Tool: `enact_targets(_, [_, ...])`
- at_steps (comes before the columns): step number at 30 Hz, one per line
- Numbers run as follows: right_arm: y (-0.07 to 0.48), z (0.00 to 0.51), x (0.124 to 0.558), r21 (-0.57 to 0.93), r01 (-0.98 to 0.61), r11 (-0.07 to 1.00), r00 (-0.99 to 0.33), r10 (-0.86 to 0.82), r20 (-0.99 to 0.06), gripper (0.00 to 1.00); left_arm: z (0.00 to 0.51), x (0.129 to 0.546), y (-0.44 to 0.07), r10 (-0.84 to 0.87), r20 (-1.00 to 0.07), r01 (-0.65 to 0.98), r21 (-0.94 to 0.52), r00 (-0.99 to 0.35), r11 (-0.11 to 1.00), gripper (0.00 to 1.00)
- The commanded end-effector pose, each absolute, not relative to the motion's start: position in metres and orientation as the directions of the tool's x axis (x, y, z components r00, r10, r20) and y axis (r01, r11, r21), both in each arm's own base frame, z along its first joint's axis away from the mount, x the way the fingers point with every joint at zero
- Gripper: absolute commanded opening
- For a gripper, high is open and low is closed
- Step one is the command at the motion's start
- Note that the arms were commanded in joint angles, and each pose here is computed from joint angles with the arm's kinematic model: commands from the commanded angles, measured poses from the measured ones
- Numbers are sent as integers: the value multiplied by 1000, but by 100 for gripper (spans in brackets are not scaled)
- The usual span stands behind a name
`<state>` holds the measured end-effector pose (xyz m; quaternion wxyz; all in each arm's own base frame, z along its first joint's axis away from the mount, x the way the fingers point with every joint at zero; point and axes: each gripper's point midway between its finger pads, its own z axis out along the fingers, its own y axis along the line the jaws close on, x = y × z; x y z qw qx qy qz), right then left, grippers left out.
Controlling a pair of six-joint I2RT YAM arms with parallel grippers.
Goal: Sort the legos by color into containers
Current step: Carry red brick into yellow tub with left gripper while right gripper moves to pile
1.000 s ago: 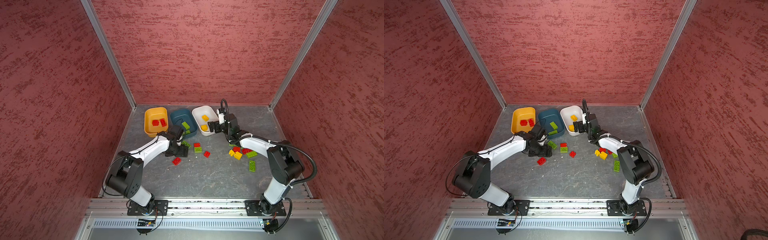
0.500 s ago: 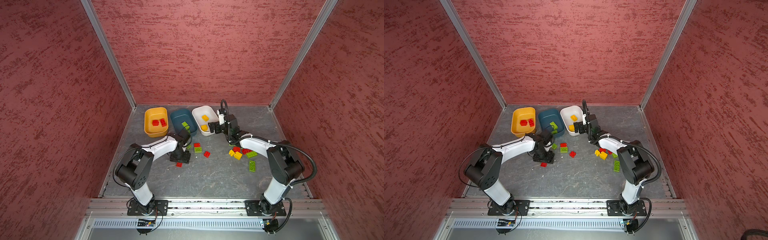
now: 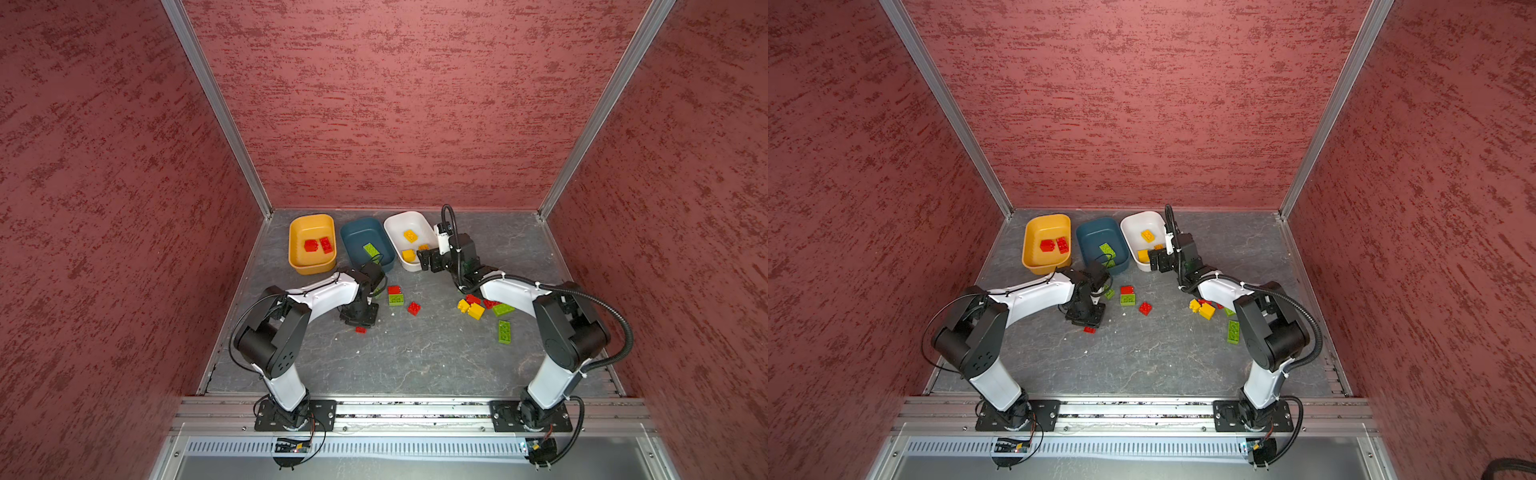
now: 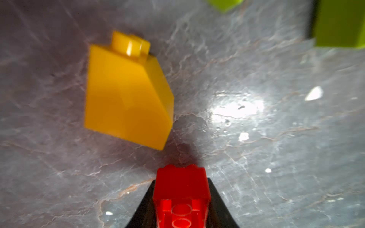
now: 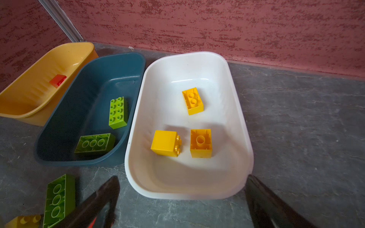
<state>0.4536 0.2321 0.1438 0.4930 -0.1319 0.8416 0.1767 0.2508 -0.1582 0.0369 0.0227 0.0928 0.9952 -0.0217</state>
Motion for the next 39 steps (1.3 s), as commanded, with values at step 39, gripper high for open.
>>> enact_targets(39, [370, 88, 355, 74, -779, 622, -459, -487, -743, 73, 107, 539, 47, -564, -485, -459, -327, -668, 826, 53])
